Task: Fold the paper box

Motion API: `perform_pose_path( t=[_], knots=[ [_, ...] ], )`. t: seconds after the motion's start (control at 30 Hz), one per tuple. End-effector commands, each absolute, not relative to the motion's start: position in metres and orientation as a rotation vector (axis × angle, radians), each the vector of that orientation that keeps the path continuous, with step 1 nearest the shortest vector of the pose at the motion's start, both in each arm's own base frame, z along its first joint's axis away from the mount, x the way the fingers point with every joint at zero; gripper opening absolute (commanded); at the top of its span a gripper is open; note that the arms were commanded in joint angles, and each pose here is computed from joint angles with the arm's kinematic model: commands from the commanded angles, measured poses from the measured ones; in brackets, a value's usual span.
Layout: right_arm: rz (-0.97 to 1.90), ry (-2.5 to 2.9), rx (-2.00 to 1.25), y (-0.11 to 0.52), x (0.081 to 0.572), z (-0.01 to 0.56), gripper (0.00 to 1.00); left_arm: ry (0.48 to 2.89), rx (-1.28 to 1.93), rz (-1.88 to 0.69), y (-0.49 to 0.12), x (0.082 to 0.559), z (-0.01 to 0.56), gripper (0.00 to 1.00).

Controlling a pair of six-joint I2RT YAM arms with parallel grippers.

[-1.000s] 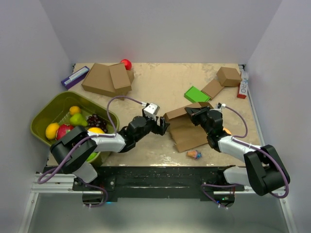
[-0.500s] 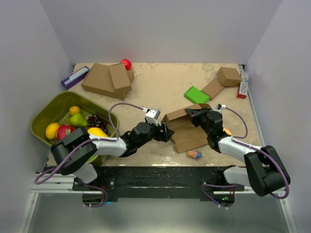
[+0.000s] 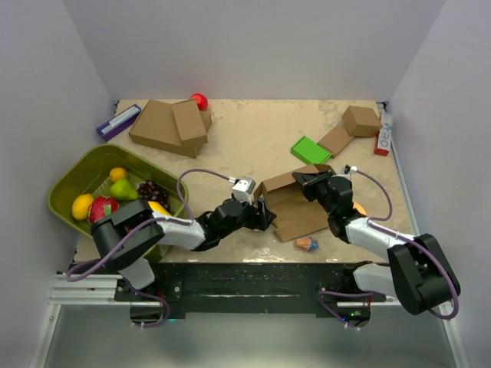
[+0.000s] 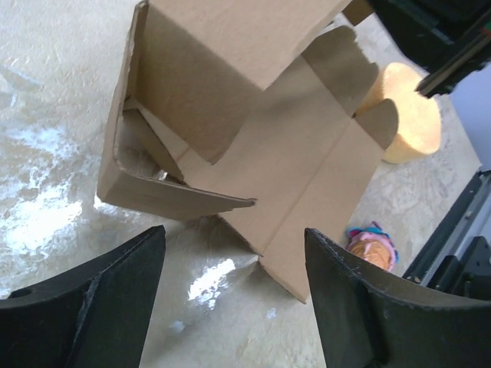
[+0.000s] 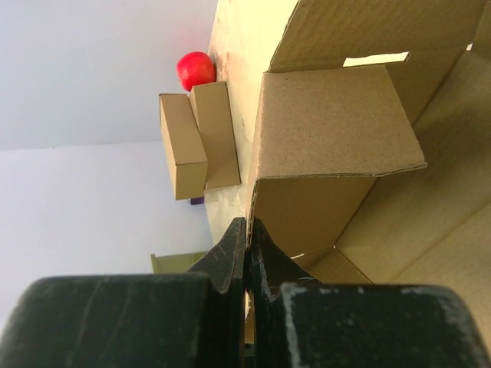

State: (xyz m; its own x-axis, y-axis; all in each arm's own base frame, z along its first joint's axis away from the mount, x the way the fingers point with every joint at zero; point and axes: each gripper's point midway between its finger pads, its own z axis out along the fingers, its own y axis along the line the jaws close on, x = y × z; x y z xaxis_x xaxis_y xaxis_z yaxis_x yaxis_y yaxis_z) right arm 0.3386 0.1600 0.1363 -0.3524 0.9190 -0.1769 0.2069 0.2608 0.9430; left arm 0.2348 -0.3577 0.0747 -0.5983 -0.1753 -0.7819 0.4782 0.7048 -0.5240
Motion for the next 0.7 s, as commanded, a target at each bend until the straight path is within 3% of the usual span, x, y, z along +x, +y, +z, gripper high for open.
perform_pose_path(
  t=[0.0, 0.2, 0.43, 0.67],
  knots=[
    [1.155, 1.715, 1.021, 0.16, 0.338, 0.145, 0.0, 1.987, 0.197, -0.917, -0.369, 0.249, 0.081, 0.75],
    [1.152, 1.717, 1.02, 0.16, 0.337, 0.145, 0.0, 1.991, 0.187, -0.861, -0.37, 0.26, 0.072, 0.66],
    [1.155, 1.708, 1.017, 0.159, 0.336, 0.148, 0.0, 2.026, 0.214, -0.804, -0.363, 0.258, 0.059, 0.48],
    [1.157, 1.714, 1.02, 0.159, 0.334, 0.145, 0.0, 2.066, 0.257, -0.745, -0.36, 0.258, 0.046, 0.39]
  ],
)
